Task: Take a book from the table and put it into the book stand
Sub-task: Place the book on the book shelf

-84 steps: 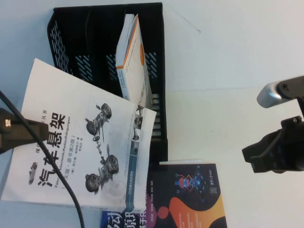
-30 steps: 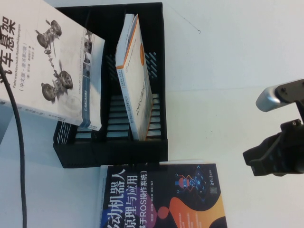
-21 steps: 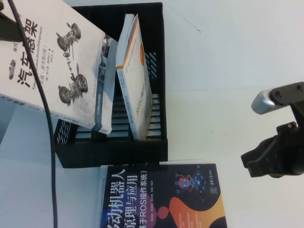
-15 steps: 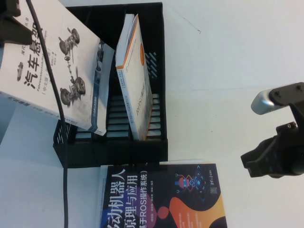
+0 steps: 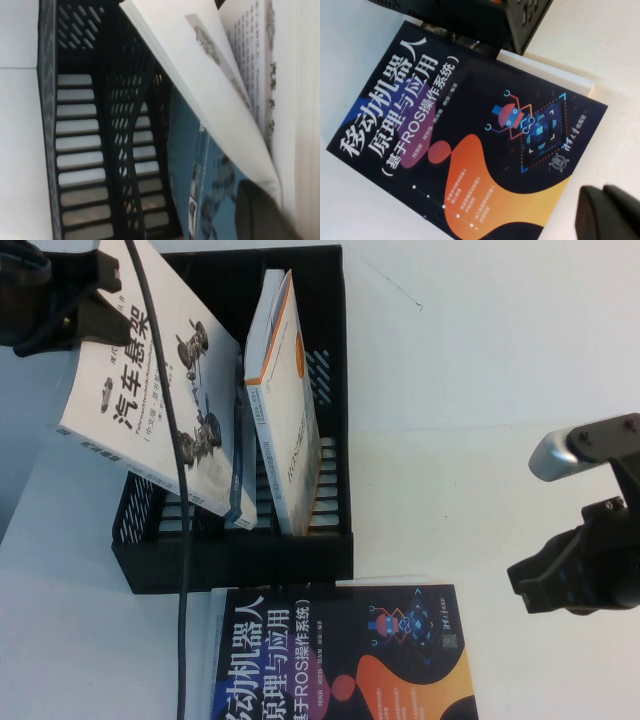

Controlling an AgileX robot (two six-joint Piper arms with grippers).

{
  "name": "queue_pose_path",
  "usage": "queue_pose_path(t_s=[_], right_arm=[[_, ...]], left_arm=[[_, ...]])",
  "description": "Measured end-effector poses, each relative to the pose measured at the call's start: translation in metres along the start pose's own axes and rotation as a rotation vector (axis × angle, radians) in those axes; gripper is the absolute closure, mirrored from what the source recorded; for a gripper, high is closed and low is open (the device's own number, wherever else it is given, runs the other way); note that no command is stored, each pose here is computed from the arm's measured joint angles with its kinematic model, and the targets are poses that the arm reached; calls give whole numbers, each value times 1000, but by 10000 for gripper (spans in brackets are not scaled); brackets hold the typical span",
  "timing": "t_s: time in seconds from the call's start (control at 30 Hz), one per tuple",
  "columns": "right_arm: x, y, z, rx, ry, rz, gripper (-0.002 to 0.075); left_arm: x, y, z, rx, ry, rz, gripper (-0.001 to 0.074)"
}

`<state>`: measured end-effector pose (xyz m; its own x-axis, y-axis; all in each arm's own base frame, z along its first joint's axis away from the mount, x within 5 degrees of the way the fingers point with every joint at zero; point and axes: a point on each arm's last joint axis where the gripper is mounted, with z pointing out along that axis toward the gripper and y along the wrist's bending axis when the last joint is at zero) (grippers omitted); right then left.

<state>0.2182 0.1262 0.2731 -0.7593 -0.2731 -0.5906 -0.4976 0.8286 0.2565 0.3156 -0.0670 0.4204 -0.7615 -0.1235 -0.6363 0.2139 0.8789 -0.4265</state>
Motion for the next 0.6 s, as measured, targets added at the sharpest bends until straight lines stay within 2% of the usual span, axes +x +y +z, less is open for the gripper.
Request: queue_pose_path(t_s=[0.23,0.6], right_arm=[[0,0,0,0,0,0,722],[0,0,1,0,6,1,722]], left_arm=[[-1,7,5,-59,-1,14,617],[-2,14,19,-74,30,3,617]])
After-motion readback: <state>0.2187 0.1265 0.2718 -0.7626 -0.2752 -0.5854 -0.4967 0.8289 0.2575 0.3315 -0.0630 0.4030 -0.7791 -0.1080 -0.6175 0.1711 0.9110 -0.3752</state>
